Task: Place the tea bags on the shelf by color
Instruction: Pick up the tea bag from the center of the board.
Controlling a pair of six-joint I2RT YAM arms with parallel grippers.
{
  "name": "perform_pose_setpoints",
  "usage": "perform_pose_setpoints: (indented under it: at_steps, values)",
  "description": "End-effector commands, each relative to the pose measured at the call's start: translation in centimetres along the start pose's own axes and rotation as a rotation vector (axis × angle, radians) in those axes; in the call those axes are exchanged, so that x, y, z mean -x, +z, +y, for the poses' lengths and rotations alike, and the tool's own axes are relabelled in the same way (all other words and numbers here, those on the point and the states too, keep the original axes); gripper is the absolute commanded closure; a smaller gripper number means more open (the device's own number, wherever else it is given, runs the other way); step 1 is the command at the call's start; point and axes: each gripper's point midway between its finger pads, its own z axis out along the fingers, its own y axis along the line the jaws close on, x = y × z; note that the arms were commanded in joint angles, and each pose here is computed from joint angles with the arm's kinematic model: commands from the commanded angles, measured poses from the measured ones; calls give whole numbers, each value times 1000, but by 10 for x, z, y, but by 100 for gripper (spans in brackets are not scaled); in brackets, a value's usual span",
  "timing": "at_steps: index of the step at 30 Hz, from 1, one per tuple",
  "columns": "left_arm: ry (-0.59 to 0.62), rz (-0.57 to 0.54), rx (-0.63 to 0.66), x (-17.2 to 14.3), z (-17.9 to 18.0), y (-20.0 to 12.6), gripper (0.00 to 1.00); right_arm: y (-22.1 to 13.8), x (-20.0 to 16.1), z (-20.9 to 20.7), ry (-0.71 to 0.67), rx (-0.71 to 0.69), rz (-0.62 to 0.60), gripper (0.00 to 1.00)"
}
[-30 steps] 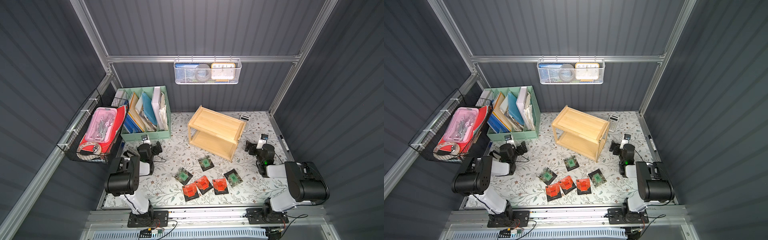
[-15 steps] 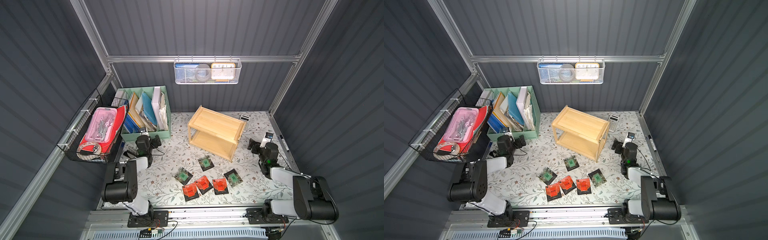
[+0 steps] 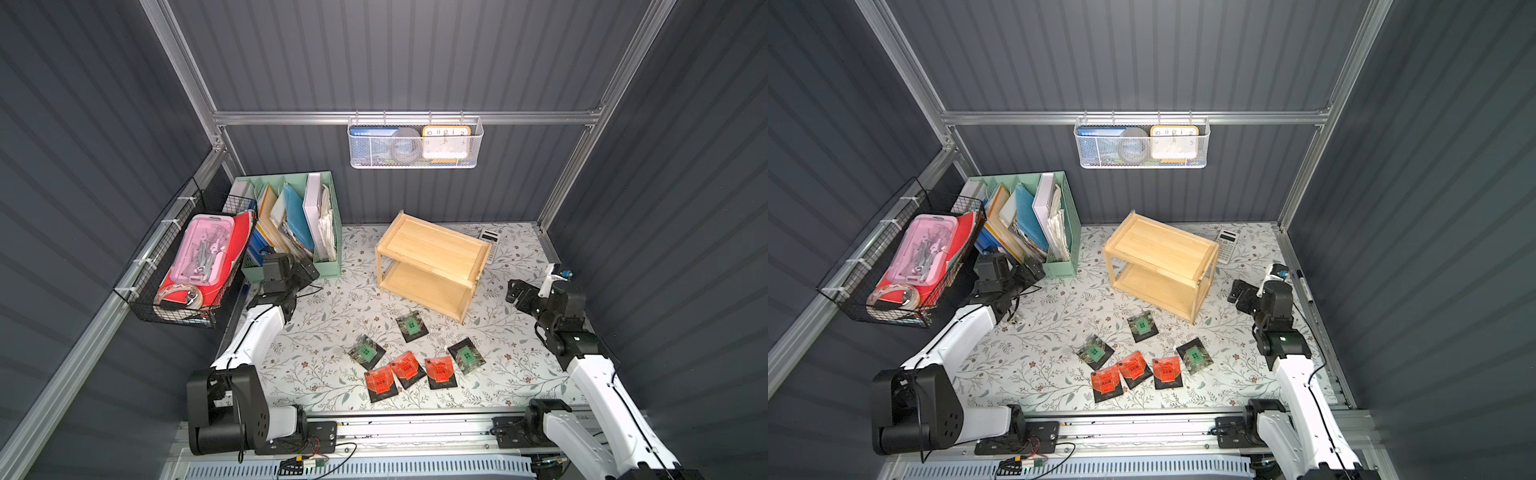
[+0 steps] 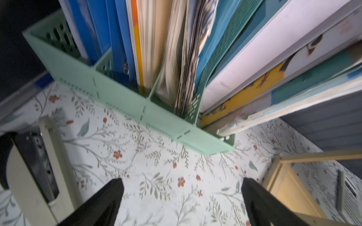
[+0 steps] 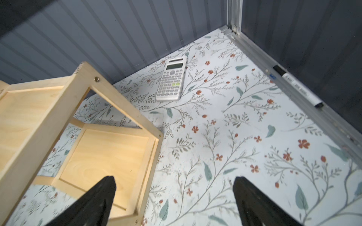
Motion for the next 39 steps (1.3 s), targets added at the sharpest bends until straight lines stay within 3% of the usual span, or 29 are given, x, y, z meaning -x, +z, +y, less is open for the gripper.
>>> perform_pose_setpoints:
  at_steps: [1, 8, 14, 21, 30, 39]
  values:
    - [-93, 184, -30, -40, -3, -18, 0, -21, -44, 6, 132, 27, 239, 1]
    - [-119, 311, -175, -82, -30, -50, 0, -53, -92, 41, 219, 149, 555, 1]
    - [-106, 411, -176, -122, -53, -62, 0, -74, -123, 68, 167, 213, 674, 1]
    - [-215, 432, -139, -138, -46, -79, 0, -95, -156, 95, 140, 329, 804, 1]
    - [-276, 507, -109, -166, -31, -88, 0, -101, -187, 129, 62, 411, 887, 1]
    - [-302, 590, -191, -193, -36, -81, 0, -86, -222, 188, -10, 438, 901, 3]
